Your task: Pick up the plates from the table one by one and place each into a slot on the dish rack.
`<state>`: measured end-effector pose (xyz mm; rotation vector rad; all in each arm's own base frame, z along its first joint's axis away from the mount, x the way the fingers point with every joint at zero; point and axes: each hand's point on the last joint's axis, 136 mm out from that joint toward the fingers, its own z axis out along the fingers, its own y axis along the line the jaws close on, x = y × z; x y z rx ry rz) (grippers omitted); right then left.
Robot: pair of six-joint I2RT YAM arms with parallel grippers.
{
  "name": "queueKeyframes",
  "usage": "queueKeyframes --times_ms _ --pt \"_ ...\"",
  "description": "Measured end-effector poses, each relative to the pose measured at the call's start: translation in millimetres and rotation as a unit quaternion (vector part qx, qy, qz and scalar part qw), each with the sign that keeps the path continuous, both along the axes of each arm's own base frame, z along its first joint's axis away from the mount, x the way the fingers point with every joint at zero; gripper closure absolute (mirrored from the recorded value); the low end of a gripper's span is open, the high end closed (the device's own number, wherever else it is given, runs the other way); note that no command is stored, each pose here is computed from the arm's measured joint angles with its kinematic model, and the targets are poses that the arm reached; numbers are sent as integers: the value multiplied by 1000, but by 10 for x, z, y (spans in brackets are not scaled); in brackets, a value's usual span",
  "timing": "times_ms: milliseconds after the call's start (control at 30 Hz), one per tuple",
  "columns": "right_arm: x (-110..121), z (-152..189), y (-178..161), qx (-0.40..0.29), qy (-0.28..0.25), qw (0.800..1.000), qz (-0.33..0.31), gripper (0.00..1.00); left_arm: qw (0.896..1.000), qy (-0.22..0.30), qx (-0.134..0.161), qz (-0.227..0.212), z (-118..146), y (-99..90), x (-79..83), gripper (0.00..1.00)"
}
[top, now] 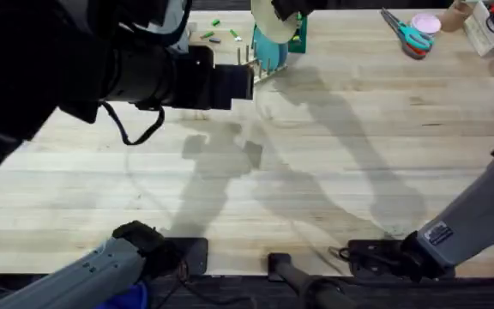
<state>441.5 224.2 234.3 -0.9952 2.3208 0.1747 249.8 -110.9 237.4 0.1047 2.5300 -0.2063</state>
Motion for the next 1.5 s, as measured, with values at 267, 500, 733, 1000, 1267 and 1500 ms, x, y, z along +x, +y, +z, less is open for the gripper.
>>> queueKeyframes --times_ms 267,500,733,1000,1267,1500 --pt "45 -140 16 -2 14 1000 -9 971 1000 0 0 0 0 0 0 8" --pt "132 -211 69 8 14 1000 -20 971 1000 0 0 0 0 0 0 8" --pt "178 -446 138 4 35 999 -25 971 1000 0 0 0 0 0 0 8" --pt "239 -402 164 17 25 999 -37 971 1000 0 0 0 0 0 0 8" --pt "292 -481 152 10 25 998 -52 971 1000 0 0 0 0 0 0 8" --pt "306 -666 171 4 42 998 -56 971 1000 0 0 0 0 0 0 8"
